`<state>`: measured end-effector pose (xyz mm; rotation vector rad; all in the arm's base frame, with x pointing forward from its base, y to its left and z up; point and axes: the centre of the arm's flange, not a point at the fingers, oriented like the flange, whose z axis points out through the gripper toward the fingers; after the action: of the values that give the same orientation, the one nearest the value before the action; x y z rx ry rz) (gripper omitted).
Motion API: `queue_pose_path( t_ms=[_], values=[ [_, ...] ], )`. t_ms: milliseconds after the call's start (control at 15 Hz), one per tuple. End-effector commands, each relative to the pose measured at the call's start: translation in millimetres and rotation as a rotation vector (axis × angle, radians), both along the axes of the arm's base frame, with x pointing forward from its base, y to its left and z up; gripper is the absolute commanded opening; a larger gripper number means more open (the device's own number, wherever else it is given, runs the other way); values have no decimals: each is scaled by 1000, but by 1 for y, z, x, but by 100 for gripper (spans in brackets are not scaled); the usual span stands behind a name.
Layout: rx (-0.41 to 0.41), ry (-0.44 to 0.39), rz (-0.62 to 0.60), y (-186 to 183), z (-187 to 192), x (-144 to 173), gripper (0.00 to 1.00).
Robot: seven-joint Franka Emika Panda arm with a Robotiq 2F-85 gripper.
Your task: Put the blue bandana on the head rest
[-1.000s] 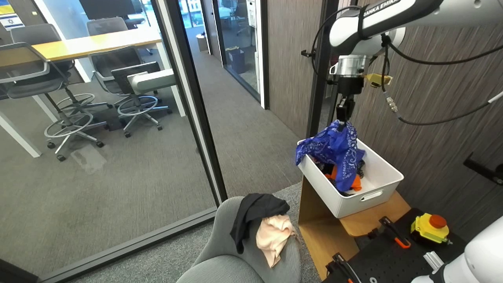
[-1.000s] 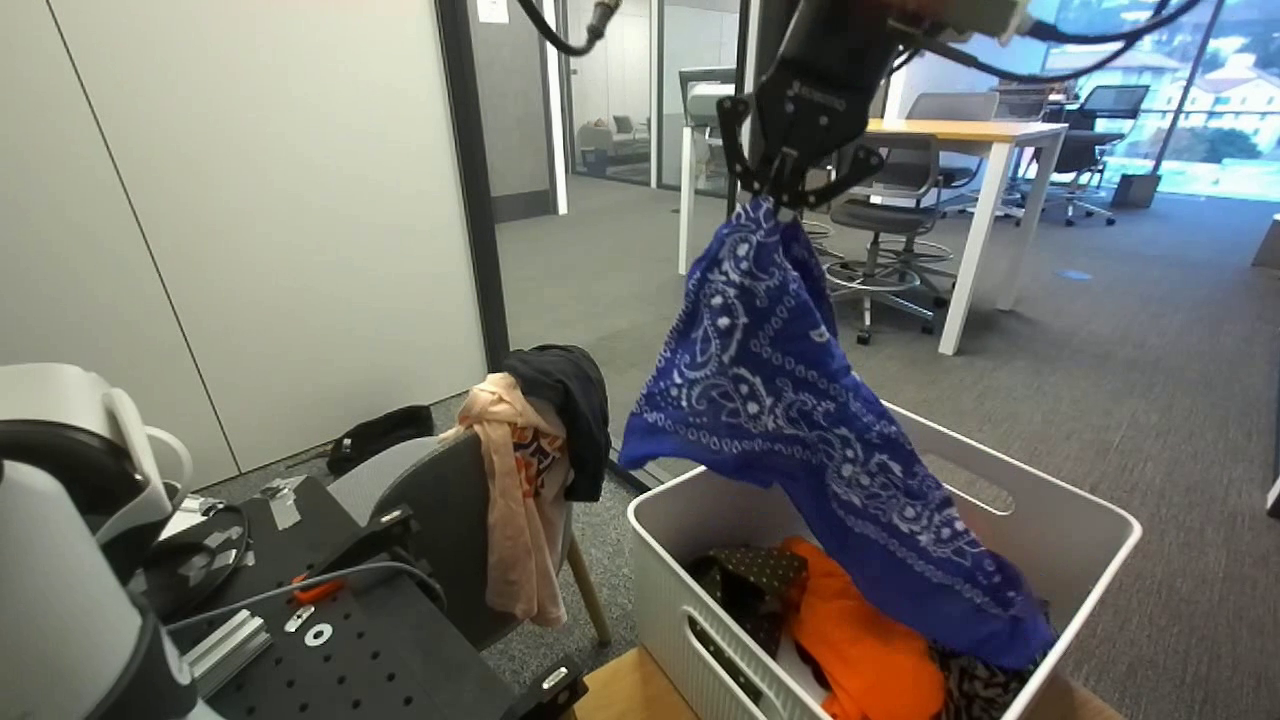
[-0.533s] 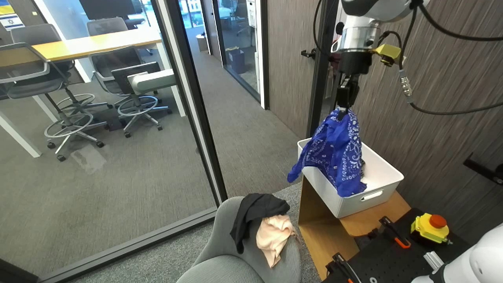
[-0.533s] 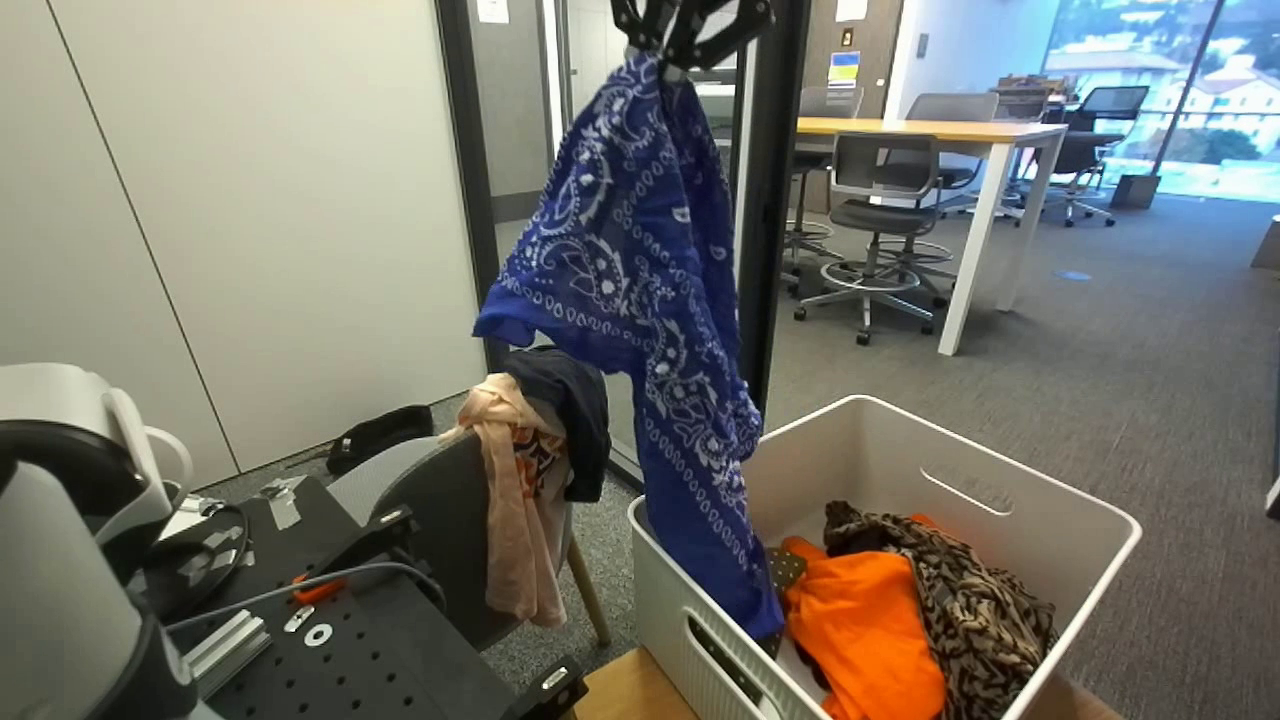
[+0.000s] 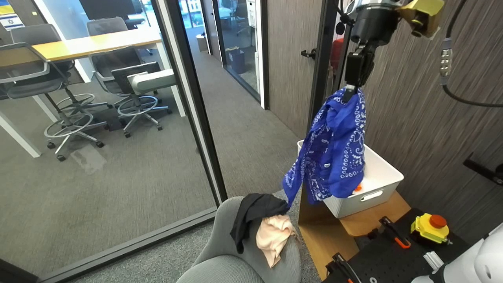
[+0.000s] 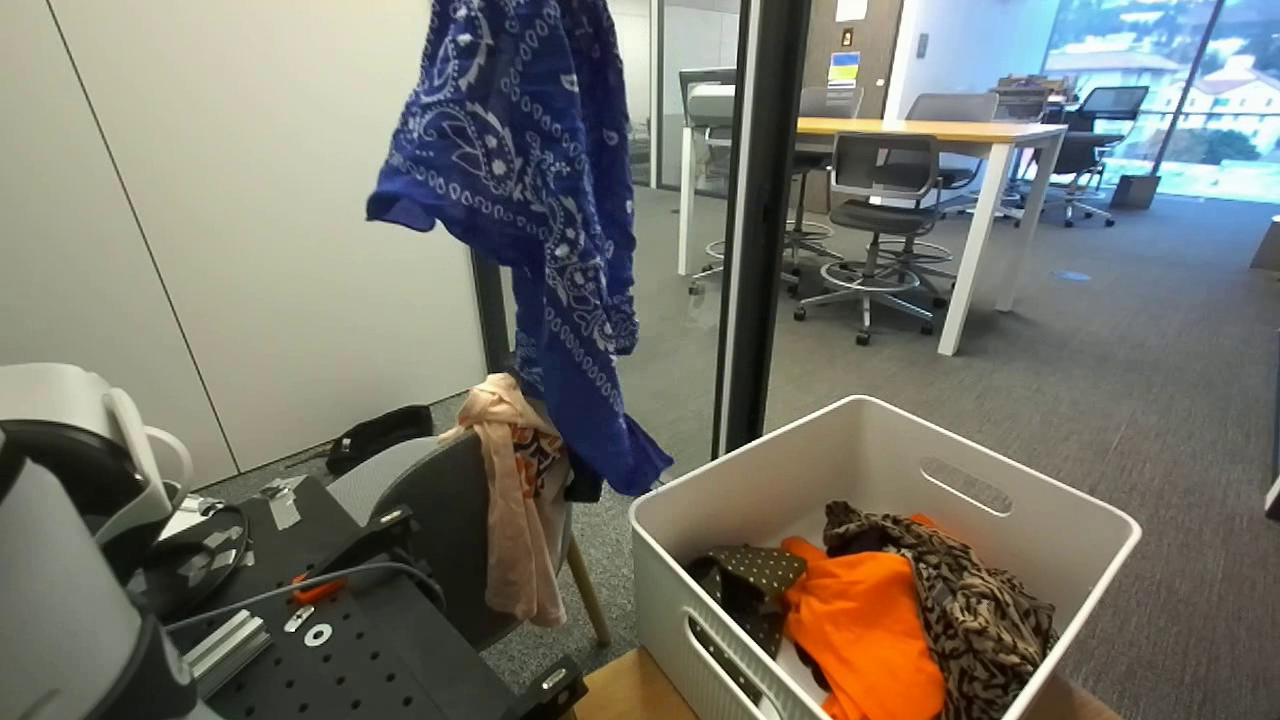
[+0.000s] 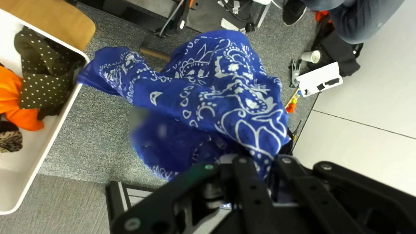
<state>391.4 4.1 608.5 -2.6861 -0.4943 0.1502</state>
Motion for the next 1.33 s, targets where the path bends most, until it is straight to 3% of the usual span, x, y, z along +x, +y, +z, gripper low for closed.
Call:
queue_pose_path(
  t_ms=[0,333,733,1267],
  values=[
    [35,-36,-23,13,23,-28,14],
    [58,-8,-16,4,4,-35,14],
    [108,113,7,1,-52,-42,14],
    [55,273,54,45,-138,-40,14]
  ],
)
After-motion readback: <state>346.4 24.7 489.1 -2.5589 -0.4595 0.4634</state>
